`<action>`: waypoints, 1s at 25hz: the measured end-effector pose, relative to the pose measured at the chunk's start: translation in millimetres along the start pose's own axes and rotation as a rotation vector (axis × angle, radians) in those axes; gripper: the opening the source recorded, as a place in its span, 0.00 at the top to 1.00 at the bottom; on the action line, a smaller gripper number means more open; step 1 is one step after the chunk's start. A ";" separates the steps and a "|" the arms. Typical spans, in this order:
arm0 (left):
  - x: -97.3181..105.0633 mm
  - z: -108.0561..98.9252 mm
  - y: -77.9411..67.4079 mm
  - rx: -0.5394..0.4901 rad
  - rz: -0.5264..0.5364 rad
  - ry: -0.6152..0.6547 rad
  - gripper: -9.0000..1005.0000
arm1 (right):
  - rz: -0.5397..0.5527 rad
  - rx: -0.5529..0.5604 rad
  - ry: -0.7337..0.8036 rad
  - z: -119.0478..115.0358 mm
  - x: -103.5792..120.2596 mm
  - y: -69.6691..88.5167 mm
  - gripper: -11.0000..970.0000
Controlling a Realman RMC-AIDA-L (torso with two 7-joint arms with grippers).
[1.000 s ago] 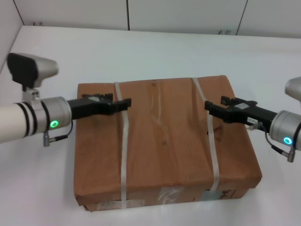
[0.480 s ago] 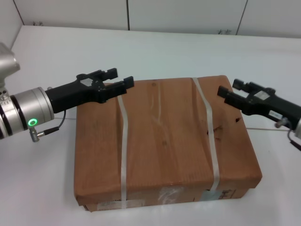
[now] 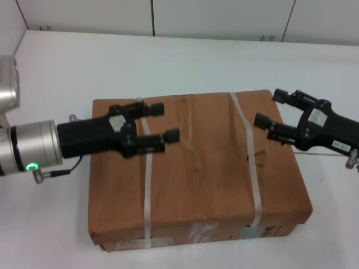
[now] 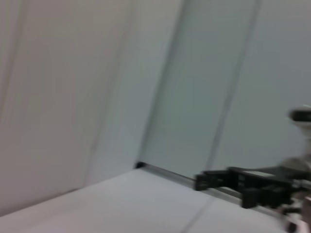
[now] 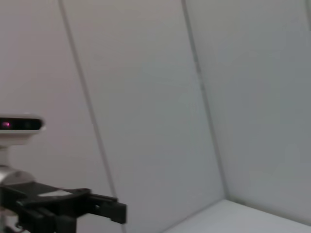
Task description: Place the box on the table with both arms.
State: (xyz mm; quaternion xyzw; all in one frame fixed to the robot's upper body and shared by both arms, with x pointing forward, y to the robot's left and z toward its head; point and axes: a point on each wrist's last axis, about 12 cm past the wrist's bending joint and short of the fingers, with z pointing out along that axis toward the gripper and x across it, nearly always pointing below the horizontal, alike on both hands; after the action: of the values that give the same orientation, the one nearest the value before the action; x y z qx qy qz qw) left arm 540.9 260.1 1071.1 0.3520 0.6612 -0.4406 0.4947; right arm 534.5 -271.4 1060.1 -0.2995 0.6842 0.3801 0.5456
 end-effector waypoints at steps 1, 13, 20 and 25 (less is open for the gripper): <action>-0.1 -0.5 -2.3 0.025 0.016 0.006 0.21 | -0.001 -0.022 -0.002 -0.2 -0.5 2.3 0.18; 2.2 1.0 -15.3 0.171 0.100 0.061 0.18 | -0.069 -0.271 0.010 -10.1 -13.3 22.4 0.09; 2.6 0.5 -16.6 0.186 0.096 0.067 0.18 | -0.075 -0.277 0.011 -10.1 -13.4 22.9 0.09; 2.6 0.5 -16.7 0.186 0.094 0.067 0.18 | -0.079 -0.279 0.011 -10.1 -13.4 23.0 0.09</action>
State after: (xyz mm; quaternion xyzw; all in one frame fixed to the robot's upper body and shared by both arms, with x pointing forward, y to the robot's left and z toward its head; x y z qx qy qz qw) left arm 525.4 253.7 1072.5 0.4415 0.6166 -0.4645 0.4574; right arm 513.3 -267.8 1078.8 -0.4013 0.6155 0.4478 0.5095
